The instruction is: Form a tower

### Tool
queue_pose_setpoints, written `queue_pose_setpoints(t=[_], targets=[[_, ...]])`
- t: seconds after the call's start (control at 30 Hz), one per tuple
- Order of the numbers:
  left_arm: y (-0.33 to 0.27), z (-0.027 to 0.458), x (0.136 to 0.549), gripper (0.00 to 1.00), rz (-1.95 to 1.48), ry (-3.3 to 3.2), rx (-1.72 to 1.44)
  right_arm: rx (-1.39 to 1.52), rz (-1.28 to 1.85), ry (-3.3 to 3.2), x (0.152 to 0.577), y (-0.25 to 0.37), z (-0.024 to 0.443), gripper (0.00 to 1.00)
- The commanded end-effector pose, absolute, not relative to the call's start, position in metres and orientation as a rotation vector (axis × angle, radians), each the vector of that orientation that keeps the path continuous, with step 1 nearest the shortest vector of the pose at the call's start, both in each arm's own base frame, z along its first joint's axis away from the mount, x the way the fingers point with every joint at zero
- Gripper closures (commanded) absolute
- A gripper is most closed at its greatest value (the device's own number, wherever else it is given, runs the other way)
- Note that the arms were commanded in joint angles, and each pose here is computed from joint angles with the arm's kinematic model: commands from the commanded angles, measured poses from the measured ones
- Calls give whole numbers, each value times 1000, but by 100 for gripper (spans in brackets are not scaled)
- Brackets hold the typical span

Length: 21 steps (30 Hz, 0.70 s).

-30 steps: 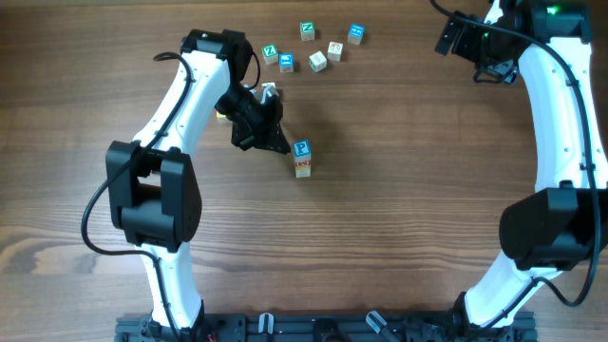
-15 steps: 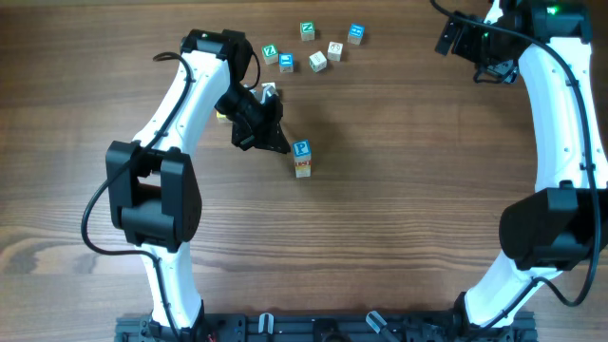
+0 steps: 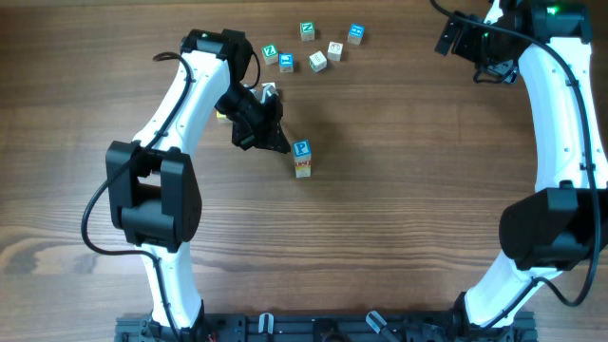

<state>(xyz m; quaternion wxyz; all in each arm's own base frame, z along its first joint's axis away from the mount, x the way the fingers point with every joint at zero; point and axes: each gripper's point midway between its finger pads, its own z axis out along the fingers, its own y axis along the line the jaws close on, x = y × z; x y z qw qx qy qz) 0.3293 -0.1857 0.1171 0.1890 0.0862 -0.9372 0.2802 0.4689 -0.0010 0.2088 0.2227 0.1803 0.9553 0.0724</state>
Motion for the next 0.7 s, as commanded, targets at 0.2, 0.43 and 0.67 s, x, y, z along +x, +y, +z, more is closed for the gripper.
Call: queue_pose_setpoints(t=[0.2, 0.43, 0.67], targets=[[-190, 117, 329, 94, 812, -2622, 247, 504, 214, 2627, 471, -1, 212, 0], [-190, 117, 331, 92, 817, -2624, 267, 505, 214, 2627, 471, -1, 212, 0], [-191, 117, 332, 92, 820, -2628, 265, 504, 214, 2627, 471, -1, 212, 0]])
